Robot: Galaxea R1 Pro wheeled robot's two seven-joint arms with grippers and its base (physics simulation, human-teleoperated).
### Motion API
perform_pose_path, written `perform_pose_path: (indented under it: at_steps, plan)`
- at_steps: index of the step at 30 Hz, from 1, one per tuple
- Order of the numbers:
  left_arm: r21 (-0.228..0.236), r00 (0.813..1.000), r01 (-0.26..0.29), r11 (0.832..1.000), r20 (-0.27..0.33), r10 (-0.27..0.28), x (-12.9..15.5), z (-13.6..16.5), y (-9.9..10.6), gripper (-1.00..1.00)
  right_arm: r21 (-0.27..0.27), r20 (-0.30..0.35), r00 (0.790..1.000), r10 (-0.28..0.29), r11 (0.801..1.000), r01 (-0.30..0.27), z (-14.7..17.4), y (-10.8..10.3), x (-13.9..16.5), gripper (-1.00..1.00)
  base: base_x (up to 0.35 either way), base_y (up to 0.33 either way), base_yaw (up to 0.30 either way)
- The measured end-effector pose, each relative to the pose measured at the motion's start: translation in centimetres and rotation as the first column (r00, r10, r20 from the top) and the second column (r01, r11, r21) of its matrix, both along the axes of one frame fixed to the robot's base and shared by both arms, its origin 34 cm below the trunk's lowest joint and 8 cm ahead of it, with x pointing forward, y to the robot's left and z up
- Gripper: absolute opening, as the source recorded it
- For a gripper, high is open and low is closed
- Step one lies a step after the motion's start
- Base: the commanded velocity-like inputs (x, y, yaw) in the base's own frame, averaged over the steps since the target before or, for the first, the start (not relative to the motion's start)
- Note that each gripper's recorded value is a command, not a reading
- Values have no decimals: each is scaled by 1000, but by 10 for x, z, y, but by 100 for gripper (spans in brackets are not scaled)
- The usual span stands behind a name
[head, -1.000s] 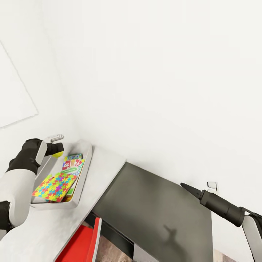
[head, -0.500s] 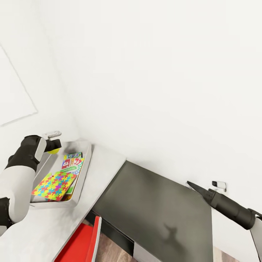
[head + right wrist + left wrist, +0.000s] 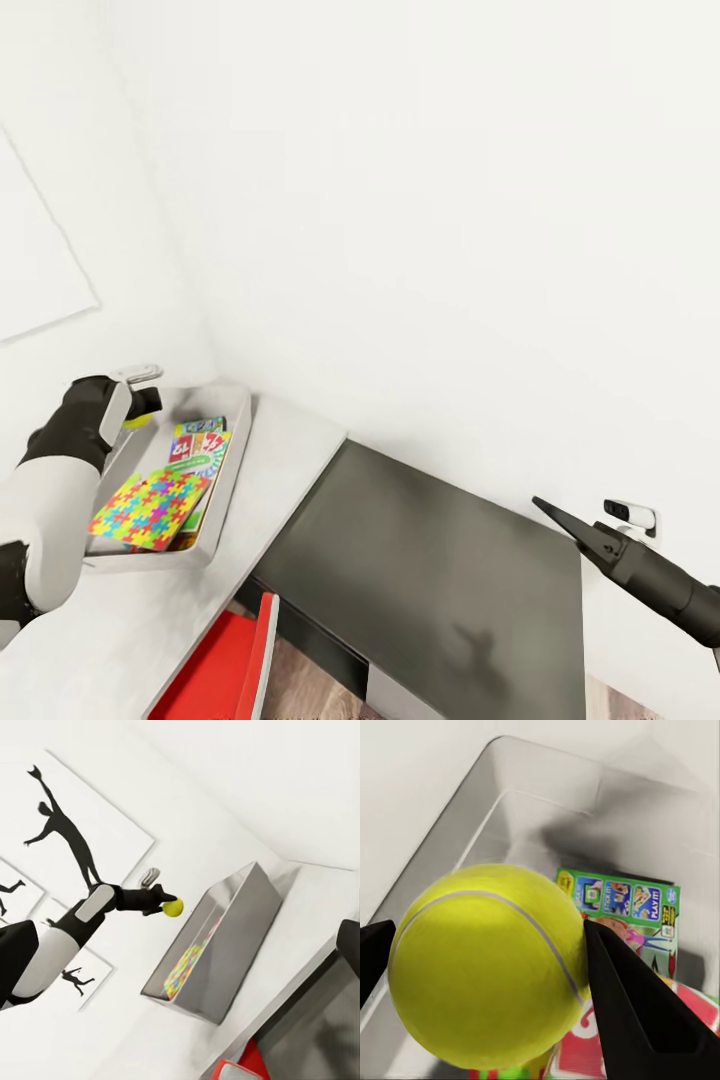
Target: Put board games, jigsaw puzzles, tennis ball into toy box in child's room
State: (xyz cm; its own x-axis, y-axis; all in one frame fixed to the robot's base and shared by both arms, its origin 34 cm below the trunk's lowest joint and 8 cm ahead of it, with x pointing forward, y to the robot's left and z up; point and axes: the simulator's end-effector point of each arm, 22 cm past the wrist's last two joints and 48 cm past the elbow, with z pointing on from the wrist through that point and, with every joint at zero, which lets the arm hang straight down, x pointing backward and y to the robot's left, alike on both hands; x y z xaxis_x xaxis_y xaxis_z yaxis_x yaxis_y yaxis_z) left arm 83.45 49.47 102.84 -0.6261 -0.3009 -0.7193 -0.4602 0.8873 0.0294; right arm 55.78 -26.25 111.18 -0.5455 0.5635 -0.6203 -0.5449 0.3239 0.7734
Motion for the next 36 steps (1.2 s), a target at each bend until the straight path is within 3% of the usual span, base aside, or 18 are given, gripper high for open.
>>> perform_pose_path:
  at_steps: [18, 26, 33, 34, 36]
  plan:
    - [7, 999, -3, 1000, -39, 3, -2, -31, 1, -100, -12, -47, 999, -11, 1000, 11, -19, 1, 6, 100, 0, 0, 0]
    - [60, 999, 34, 998, -42, -32, 5, -33, -4, -100, -13, -57, 998, -13, 1000, 13, -23, 1, 7, 100, 0, 0, 0]
    - [73, 999, 39, 997, -37, -36, 6, -33, -3, -100, -12, -58, 998, -14, 1000, 13, -24, 1, 7, 100, 0, 0, 0]
    - [73, 999, 39, 997, -38, -37, 6, -34, -3, 100, -12, -59, 998, -14, 1000, 13, -24, 1, 7, 100, 0, 0, 0]
    - [77, 998, 41, 996, -40, -38, 6, -34, -2, 100, -17, -65, 998, -20, 1000, 19, -26, 0, 8, 100, 0, 0, 0]
